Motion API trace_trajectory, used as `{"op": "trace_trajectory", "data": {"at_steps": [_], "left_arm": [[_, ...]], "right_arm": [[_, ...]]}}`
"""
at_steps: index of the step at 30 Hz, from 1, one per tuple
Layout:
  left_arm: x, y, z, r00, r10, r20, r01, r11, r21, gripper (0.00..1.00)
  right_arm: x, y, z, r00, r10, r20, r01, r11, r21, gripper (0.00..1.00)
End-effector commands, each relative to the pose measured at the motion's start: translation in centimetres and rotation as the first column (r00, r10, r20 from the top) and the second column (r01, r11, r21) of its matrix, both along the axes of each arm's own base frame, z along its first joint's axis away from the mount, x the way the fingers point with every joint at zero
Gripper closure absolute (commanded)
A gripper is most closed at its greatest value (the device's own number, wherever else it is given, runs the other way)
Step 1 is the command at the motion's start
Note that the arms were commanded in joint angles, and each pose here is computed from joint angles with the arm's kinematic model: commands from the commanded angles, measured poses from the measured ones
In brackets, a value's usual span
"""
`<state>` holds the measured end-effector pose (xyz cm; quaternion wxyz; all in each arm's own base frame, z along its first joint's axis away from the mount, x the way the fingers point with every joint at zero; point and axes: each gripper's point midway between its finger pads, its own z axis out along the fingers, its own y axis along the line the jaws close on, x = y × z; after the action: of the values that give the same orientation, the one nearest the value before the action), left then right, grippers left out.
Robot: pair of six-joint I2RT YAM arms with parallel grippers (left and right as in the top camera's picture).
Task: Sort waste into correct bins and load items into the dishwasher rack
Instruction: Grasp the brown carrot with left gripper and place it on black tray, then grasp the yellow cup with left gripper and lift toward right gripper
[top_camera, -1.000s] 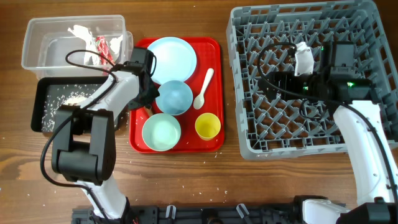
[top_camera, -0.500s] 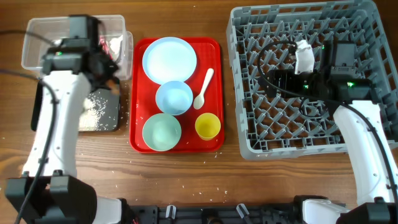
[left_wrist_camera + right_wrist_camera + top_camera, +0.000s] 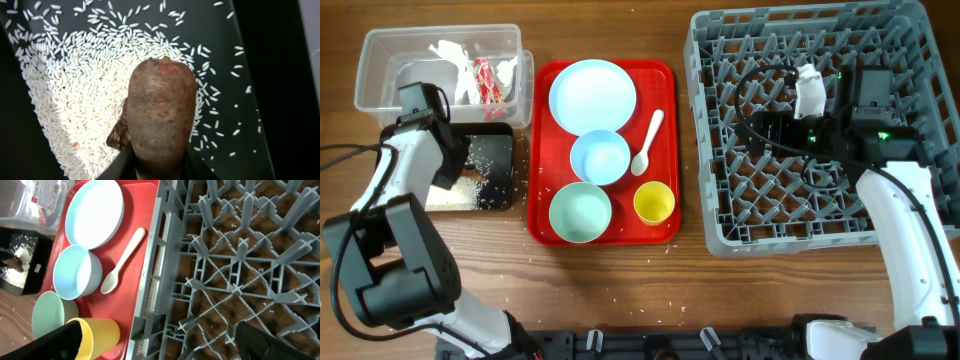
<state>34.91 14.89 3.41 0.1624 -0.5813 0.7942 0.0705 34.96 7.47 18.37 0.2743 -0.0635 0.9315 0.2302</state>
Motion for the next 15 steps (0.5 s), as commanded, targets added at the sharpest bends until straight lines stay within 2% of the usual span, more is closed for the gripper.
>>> {"op": "trace_trajectory", "data": {"at_steps": [1,6,8,9,11,15], "left_arm": [[-0.3,0.2,-0.4,1.0,0.016,-0.012,-0.016,1.0,0.01,0.63],[0.2,-0.5,0.2,0.999,-0.033,0.008,0.033,0.999,-0.024,0.65],[0.9,-0.8,2.4,0.993,-0.112,0.038,0.113,0.993,-0.022,0.62],[1.4,-1.4,4.0,0.979,-0.192,0.066,0.194,0.981,-0.028,0.57],[2.4,-3.7,7.3,0.916,-0.366,0.164,0.378,0.925,-0.047,0.51],[2.6,-9.7,12.1,0.766,-0.553,0.328,0.604,0.794,-0.071,0.5]], "right_arm": [[0.3,-0.1,0.0,1.0,-0.014,-0.007,0.014,1.0,0.001,0.0],[0.2,-0.1,0.0,1.0,-0.013,-0.008,0.013,1.0,0.001,0.0],[0.2,-0.1,0.0,1.0,-0.013,-0.011,0.013,1.0,0.001,0.0],[0.2,-0.1,0.0,1.0,-0.013,-0.012,0.013,1.0,0.001,0.0],[0.2,-0.1,0.0,1.0,-0.013,-0.011,0.013,1.0,0.001,0.0],[0.2,-0.1,0.0,1.0,-0.014,-0.011,0.014,1.0,0.001,0.0]]}}
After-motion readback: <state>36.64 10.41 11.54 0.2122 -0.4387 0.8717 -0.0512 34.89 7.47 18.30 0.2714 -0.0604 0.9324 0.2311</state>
